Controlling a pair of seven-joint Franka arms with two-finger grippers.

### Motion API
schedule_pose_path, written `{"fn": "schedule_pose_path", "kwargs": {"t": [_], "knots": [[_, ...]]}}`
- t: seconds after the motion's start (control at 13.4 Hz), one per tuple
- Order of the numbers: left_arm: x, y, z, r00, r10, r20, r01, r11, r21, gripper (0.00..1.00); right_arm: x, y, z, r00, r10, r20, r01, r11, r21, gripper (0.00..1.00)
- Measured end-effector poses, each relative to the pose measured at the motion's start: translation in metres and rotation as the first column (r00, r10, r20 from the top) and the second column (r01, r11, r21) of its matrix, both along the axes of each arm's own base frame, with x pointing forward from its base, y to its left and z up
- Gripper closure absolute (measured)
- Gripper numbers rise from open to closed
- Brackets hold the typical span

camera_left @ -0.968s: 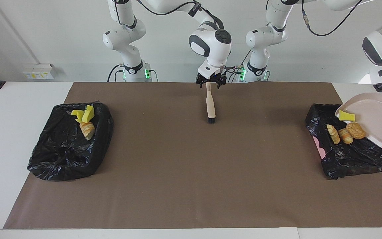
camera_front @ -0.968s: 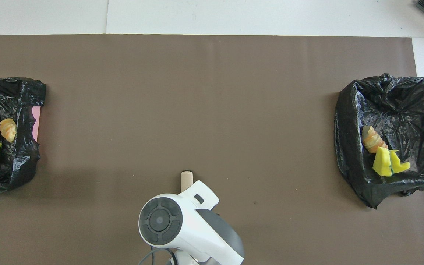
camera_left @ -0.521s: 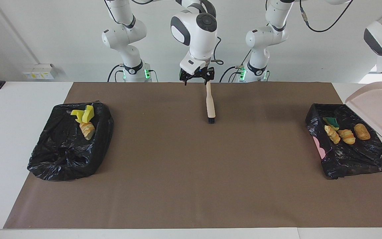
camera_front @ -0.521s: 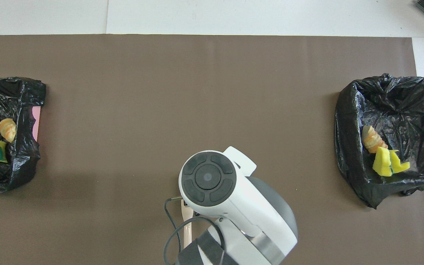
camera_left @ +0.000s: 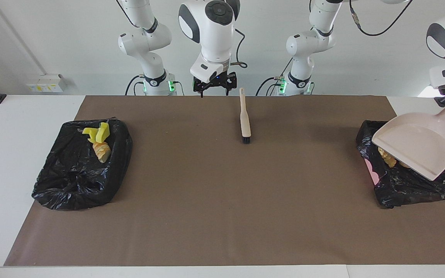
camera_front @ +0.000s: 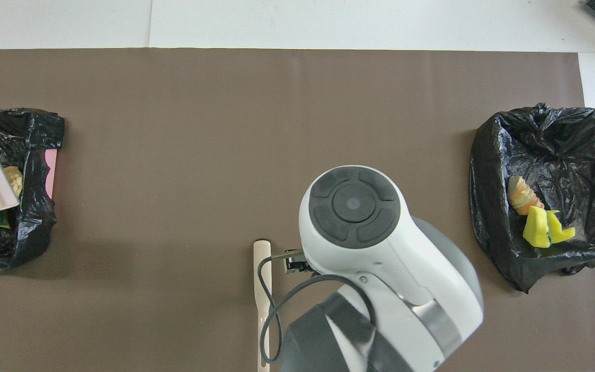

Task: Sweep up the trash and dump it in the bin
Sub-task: 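Bring the empty dustpan back toward the table center with the left gripper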

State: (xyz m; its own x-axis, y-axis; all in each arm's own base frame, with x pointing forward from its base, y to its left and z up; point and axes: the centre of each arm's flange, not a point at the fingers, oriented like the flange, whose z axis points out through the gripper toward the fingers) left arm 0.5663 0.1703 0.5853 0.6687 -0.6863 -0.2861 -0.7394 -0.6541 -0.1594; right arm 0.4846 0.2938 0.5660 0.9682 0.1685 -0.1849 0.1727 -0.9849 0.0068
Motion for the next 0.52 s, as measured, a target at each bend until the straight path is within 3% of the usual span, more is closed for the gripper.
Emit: {"fn": "schedule_pose_path", "kwargs": {"t": [0.22,0.52], "knots": [[0.005,-0.040,-0.002,0.970,0.232,0.067,-0.223,0.968,-0.117,0.69,0.024,-0.048,0.018,0.999,0.051,0.005,-0.051,0.998,0.024,0.00],[0.009,-0.143,-0.018,0.903,0.426,0.059,-0.405,0.888,-0.215,0.69,0.046,-0.103,0.030,0.992,0.123,0.026,-0.123,0.992,0.019,0.00]]}}
